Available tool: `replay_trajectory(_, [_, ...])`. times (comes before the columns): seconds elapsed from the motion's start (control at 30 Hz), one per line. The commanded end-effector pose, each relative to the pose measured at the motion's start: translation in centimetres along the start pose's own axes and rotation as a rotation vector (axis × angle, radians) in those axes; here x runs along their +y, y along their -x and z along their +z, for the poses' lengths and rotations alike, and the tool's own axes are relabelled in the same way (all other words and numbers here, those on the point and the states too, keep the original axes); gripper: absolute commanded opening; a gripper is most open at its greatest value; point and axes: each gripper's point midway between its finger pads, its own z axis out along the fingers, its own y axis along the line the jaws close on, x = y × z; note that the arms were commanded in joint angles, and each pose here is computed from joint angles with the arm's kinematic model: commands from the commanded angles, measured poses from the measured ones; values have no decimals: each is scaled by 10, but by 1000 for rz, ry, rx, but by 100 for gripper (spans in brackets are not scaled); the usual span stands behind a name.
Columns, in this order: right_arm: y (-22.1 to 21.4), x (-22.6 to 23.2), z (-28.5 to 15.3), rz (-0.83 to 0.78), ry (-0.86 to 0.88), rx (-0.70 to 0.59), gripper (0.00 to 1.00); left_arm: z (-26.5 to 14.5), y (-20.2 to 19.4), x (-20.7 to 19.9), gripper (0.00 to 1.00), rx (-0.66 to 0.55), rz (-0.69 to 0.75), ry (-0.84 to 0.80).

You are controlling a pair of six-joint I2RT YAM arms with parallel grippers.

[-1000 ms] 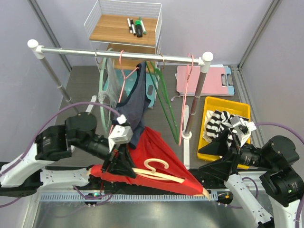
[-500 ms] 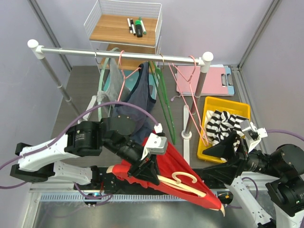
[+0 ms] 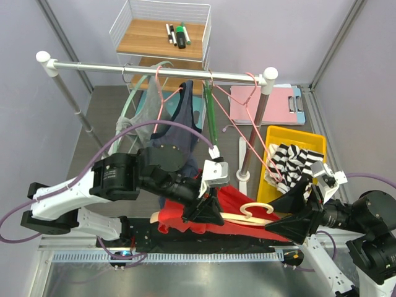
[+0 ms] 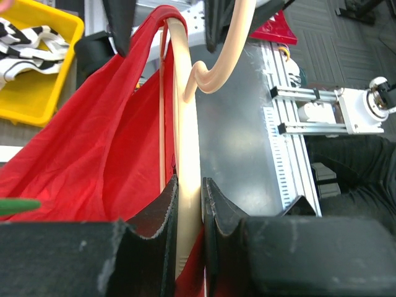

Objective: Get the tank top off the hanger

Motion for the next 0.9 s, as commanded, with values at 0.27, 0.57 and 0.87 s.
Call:
replay_trajectory(0.27, [-8,15,-4,-3,79,22,51,16,42,-3,0,-76,10,1])
replay_trajectory(0.57, [-10,7,-1,20,68,34,42,20,47,-9,0,-73,2,-33])
replay_trajectory(0.87, [-12,0,1,26,56,36,22,20,54,-7,0,-105,-29,-17])
